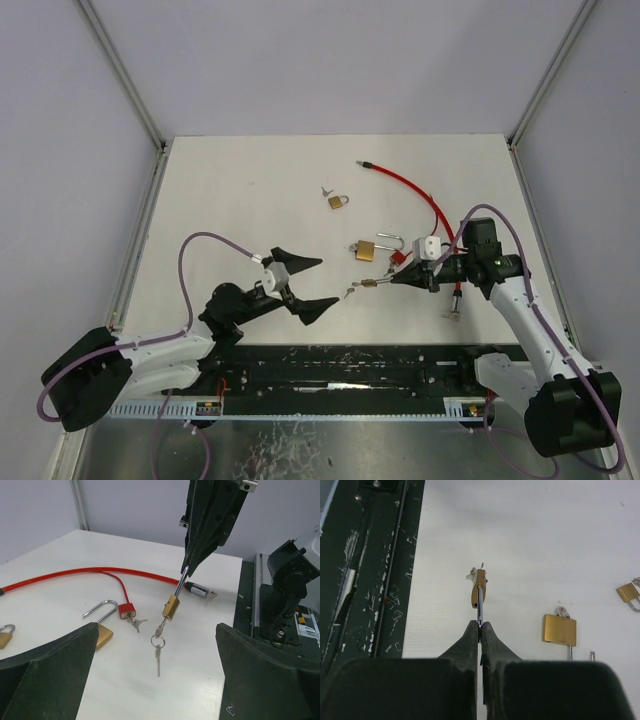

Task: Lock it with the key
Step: Lock the lock.

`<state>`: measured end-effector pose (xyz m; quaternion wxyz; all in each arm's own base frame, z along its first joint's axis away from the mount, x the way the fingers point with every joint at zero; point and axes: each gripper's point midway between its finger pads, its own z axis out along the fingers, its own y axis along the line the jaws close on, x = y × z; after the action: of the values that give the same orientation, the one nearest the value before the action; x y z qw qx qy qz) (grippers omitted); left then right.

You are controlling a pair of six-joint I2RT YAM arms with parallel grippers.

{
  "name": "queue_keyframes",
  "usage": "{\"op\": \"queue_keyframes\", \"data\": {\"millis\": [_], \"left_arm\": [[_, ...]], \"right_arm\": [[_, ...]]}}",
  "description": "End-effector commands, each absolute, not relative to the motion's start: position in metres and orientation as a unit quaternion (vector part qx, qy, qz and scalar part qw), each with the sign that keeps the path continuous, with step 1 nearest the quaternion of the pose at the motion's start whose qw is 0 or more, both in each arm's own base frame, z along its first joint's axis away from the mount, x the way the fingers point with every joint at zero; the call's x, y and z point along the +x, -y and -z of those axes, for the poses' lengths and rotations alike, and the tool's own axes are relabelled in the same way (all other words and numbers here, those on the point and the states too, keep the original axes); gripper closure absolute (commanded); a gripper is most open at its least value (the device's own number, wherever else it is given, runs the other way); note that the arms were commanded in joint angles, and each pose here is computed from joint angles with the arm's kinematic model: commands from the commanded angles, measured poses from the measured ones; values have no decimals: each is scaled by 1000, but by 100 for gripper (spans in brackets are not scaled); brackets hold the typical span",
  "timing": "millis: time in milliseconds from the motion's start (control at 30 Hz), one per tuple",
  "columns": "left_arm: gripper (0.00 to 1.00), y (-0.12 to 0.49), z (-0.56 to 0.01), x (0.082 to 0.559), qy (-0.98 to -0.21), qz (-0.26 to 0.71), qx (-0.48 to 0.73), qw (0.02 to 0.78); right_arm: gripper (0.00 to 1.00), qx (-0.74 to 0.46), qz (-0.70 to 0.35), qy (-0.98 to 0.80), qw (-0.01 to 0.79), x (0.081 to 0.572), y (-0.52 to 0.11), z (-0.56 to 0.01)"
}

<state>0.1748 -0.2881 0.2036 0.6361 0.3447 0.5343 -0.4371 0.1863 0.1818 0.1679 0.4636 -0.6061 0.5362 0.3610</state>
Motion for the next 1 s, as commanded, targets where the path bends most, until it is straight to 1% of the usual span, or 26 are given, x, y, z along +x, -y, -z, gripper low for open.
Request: {"op": "queue_keyframes", "data": {"millis": [0,233,433,467,533,600,800,867,967], "left_arm": [[0,280,-249,172,-459,449,317,698],[0,307,-238,161,-422,457,406,670],[1,328,-235,170,-387,449,436,678],[2,332,-235,175,-388,446,435,679],[10,343,-230,189,-401,439,433,678],[16,350,-229,200,-412,436,425,677],[26,354,-208,210,-436,439,407,672],[31,354,-203,211,-441,443,399,671],[34,356,-190,205,-446,454,410,653]], "right_arm": [[100,-572,-406,-519,488,181,-187,-207],[100,-556,-416,-520,498,178,-181,-224],[100,-561,-406,-517,503,177,-178,-228],[100,-560,-407,-521,499,176,-177,-228],[100,-568,-400,-518,498,178,-176,-228],[100,-565,-404,-524,493,178,-174,-226],[100,-565,-415,-531,477,179,-173,-215],[100,-566,-418,-531,472,179,-173,-210],[100,-570,-420,-529,468,180,-173,-203]]}}
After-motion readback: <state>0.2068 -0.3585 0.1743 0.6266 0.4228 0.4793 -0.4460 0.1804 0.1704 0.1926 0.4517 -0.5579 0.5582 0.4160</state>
